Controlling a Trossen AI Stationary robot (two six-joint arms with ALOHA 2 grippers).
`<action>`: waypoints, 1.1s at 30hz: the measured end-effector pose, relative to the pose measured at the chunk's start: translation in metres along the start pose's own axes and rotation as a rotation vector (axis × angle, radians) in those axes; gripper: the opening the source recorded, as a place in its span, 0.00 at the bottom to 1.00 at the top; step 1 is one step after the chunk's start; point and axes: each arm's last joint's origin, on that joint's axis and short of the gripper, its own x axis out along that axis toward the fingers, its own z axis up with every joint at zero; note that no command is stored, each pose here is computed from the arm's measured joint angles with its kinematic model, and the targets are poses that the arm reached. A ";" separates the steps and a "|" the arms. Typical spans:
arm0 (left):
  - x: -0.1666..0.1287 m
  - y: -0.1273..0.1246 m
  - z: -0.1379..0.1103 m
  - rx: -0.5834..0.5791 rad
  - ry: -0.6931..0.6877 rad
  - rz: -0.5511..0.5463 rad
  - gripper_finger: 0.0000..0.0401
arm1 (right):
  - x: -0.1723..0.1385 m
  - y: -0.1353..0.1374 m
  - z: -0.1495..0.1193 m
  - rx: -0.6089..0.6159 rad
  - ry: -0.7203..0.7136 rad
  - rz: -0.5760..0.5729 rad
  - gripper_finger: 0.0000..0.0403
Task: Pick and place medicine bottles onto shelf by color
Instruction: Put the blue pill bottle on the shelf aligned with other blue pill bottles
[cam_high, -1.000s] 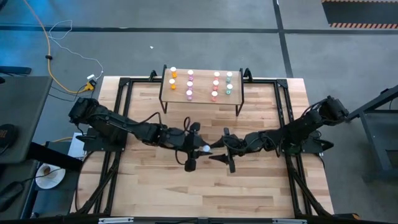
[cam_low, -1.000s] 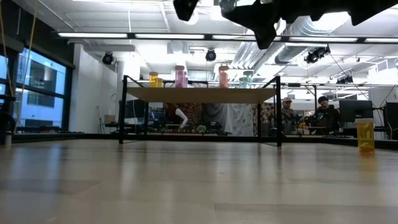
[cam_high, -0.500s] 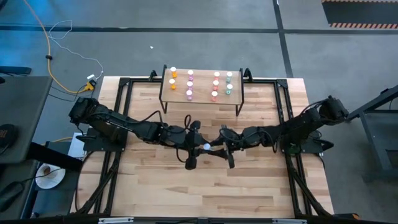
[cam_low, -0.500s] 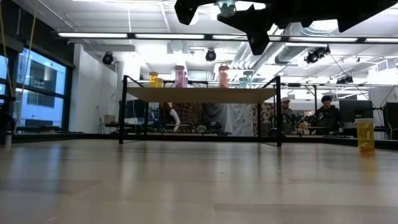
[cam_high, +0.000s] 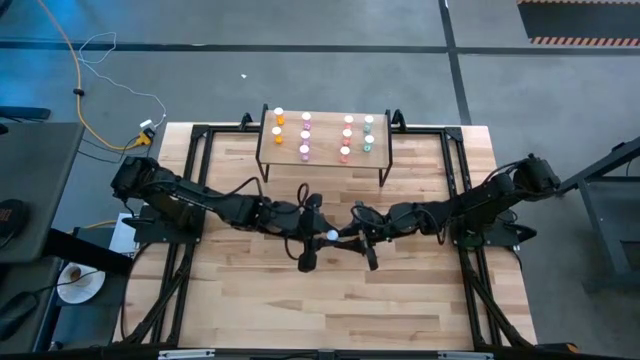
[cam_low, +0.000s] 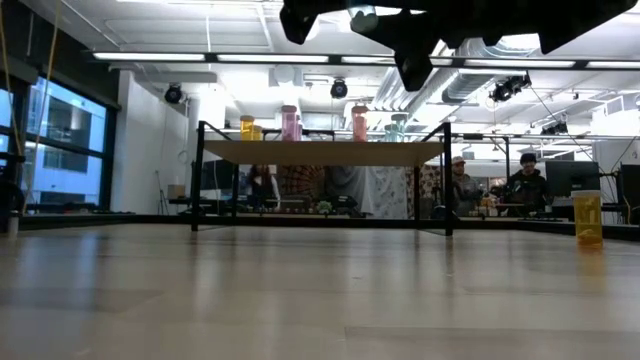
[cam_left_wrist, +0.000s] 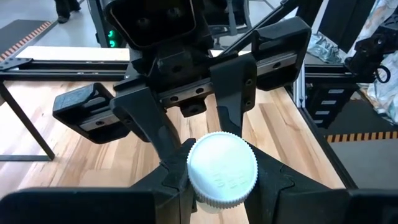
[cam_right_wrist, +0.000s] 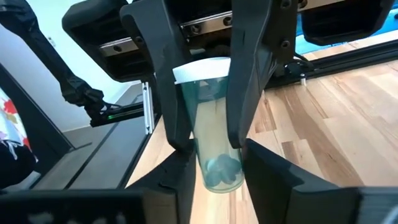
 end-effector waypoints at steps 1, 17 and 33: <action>0.000 0.001 0.000 -0.003 0.002 -0.001 0.23 | 0.000 0.000 0.000 -0.002 0.003 0.001 0.28; 0.001 0.009 0.000 -0.059 0.005 0.011 0.24 | 0.000 -0.004 0.000 -0.003 0.015 0.003 0.22; 0.001 0.010 0.001 -0.025 -0.009 0.059 0.45 | 0.000 -0.008 -0.001 -0.005 0.016 -0.058 0.22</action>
